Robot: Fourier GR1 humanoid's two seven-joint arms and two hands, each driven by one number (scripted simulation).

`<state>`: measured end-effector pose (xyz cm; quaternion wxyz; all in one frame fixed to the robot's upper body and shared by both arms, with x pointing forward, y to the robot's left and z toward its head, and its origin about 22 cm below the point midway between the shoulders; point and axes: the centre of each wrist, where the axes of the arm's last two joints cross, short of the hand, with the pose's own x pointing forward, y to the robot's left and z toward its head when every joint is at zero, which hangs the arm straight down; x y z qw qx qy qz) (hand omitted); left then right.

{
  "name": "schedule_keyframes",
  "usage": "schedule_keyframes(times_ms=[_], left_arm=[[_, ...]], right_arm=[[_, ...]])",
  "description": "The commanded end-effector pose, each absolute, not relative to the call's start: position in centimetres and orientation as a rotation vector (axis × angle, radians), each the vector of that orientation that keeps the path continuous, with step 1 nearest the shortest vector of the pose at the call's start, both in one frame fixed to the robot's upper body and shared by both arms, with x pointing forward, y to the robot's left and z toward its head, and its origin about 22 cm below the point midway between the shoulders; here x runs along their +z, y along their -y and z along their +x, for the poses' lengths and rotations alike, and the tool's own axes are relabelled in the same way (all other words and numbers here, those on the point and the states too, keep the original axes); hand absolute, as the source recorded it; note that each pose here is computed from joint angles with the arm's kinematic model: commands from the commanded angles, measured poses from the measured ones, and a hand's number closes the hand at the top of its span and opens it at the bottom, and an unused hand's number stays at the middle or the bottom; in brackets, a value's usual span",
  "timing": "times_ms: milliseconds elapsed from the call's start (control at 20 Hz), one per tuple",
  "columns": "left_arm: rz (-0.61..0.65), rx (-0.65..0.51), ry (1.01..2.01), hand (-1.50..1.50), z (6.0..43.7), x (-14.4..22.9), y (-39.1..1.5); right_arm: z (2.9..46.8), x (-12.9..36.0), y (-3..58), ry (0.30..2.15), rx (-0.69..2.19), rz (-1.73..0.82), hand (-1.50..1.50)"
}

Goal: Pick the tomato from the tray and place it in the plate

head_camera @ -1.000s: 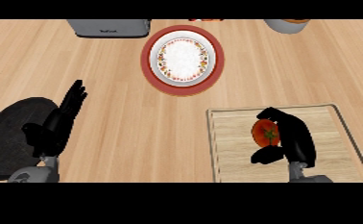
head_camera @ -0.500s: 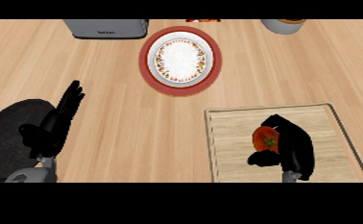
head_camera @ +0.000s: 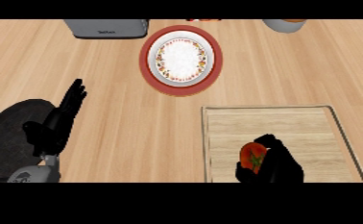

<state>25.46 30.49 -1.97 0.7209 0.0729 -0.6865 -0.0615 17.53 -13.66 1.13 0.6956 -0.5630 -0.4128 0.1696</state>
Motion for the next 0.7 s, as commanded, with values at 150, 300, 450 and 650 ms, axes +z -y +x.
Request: schedule_keyframes(times_ms=[150, 300, 450, 650], left_arm=[[0.165, -0.139, 1.518, 0.0, 24.4, -2.7, -31.5], [0.161, -0.131, 1.515, 0.0, 25.7, -2.0, -29.8], [0.148, -0.143, 1.522, 0.0, 24.3, -2.4, -30.6], [0.168, -0.15, 1.528, 0.0, 26.0, -1.1, -30.6]], right_arm=[[15.6, 7.4, 8.4, 0.948, 0.241, -1.395, 1.5], [15.5, 7.6, 6.9, 1.033, 0.235, -1.479, 1.5], [15.4, 9.7, 6.3, 1.115, 0.215, -1.564, 1.5], [17.1, 12.5, 6.1, 1.171, 0.202, -1.558, 1.5]])
